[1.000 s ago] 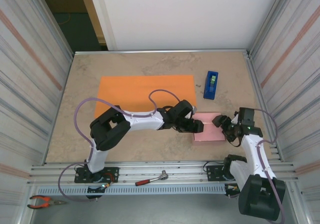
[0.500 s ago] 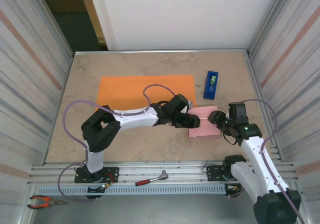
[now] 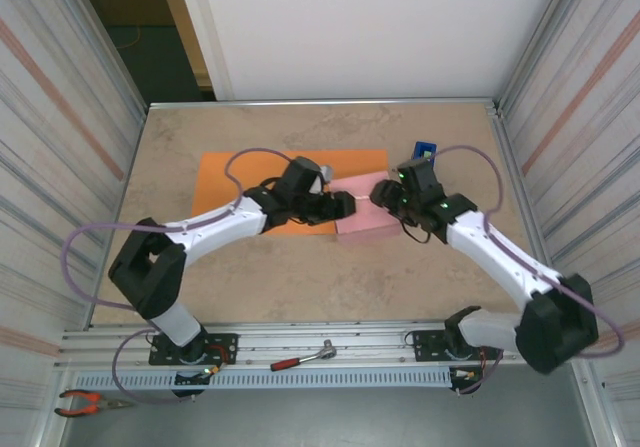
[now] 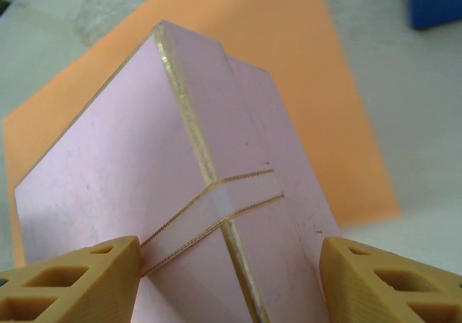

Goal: Wrap the gift box in paper

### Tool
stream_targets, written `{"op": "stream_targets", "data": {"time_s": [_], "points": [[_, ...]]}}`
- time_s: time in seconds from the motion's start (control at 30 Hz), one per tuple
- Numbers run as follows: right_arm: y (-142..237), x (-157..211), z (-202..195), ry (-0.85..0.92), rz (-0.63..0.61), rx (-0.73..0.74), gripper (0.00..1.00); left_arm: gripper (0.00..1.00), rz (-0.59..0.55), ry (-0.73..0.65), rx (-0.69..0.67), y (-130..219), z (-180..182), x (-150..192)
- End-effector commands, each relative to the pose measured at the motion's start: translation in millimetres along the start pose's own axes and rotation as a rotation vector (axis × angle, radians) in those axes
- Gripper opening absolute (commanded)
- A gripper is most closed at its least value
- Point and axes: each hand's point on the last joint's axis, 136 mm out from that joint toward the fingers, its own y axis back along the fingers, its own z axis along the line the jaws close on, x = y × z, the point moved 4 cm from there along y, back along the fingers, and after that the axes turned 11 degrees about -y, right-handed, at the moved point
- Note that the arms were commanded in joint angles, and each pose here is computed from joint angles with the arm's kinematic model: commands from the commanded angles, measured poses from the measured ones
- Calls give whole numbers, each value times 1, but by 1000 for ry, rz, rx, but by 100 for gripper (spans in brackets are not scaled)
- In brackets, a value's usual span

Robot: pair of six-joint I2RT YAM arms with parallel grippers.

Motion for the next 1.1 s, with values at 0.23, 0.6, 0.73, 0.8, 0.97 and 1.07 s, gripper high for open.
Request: {"op": "stream_targets", "data": {"time_s": [0.23, 0.6, 0.73, 0.8, 0.97, 1.07], "points": [[-98, 28, 113, -7, 79, -200, 65, 74, -192, -33, 131, 56, 49, -70], [-160, 42, 119, 32, 107, -150, 70, 75, -171, 66, 5, 45, 147, -68], [-159, 38, 114, 53, 121, -142, 89, 76, -152, 96, -39, 43, 165, -61], [-157, 33, 110, 58, 121, -141, 91, 76, -161, 108, -51, 46, 171, -60], [-148, 2, 91, 32, 98, -125, 92, 79, -198, 145, -100, 59, 188, -64], [-149, -17, 75, -5, 97, -110, 92, 80, -212, 176, -135, 68, 201, -66]]}}
